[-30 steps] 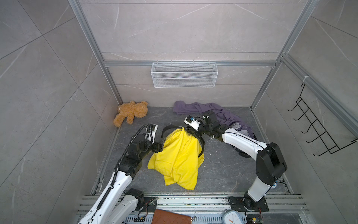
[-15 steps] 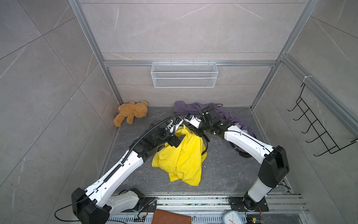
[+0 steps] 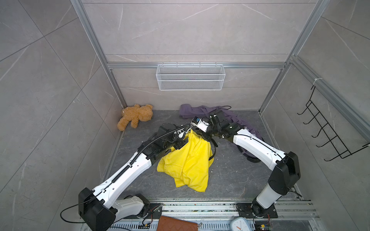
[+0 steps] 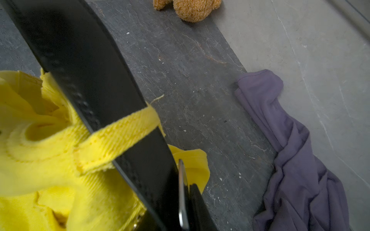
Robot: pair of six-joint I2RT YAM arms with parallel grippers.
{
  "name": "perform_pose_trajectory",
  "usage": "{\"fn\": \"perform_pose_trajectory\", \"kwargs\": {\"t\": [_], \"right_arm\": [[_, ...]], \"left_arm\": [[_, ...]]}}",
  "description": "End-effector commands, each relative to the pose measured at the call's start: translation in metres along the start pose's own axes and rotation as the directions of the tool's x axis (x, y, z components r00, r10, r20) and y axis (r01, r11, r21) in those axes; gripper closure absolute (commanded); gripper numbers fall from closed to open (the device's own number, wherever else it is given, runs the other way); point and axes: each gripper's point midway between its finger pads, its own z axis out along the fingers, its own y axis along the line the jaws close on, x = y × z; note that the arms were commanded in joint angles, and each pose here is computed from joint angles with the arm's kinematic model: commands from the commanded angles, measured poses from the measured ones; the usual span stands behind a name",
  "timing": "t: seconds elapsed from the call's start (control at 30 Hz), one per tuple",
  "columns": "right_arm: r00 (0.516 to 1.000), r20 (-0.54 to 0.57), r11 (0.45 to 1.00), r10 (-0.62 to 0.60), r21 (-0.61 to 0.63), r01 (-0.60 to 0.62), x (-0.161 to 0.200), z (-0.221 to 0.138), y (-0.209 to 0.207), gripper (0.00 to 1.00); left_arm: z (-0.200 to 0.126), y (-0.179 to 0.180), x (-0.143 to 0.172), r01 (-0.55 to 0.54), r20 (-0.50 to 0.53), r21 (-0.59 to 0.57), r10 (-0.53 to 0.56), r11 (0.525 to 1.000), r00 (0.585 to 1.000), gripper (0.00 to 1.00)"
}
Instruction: Remove the belt from the trousers
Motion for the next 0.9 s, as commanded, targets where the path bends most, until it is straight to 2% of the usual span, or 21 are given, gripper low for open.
{"fn": "perform_pose_trajectory", "kwargs": {"t": [0.0, 0.13, 0.27, 0.37, 0.63, 0.67, 0.73, 0.77, 0.87], "right_arm": [[0.994, 0.099, 0.999, -0.044, 0.033, 0.041, -0.037, -0.031, -0.004, 0.94], [0.994, 0.097, 0.999, -0.051, 0.020, 0.049, -0.037, -0.032, 0.001, 0.94], [0.994, 0.094, 0.998, -0.055, 0.025, 0.052, -0.035, -0.036, 0.002, 0.94], [0.993, 0.100, 0.998, -0.060, 0.021, 0.058, -0.037, -0.040, 0.004, 0.94], [0.991, 0.118, 0.998, -0.063, -0.005, 0.064, -0.040, -0.039, 0.010, 0.94], [0.991, 0.120, 0.998, -0.062, -0.007, 0.063, -0.039, -0.039, 0.011, 0.94], [0.989, 0.131, 0.998, -0.061, -0.020, 0.064, -0.040, -0.041, 0.014, 0.94], [0.989, 0.132, 0.998, -0.060, -0.021, 0.063, -0.040, -0.041, 0.014, 0.94], [0.990, 0.132, 0.998, -0.057, -0.027, 0.061, -0.039, -0.042, 0.016, 0.92]], "left_arm": [[-0.002, 0.019, -0.024, -0.066, 0.054, -0.086, 0.071, 0.994, 0.996, 0.25], [0.006, 0.025, -0.031, -0.076, 0.073, -0.119, 0.085, 0.990, 0.994, 0.28], [0.011, 0.030, -0.031, -0.101, 0.070, -0.153, 0.113, 0.983, 0.991, 0.46], [0.015, 0.026, -0.028, -0.119, 0.059, -0.137, 0.128, 0.983, 0.990, 0.51], [0.027, 0.019, -0.025, -0.115, 0.049, -0.099, 0.121, 0.988, 0.991, 0.78], [0.028, 0.019, -0.024, -0.112, 0.045, -0.102, 0.117, 0.988, 0.992, 0.78], [0.029, 0.020, -0.021, -0.103, 0.045, -0.113, 0.108, 0.988, 0.993, 0.68], [0.029, 0.020, -0.018, -0.095, 0.046, -0.116, 0.101, 0.989, 0.994, 0.68], [0.027, 0.022, -0.016, -0.061, 0.064, -0.113, 0.069, 0.992, 0.996, 0.84]]}}
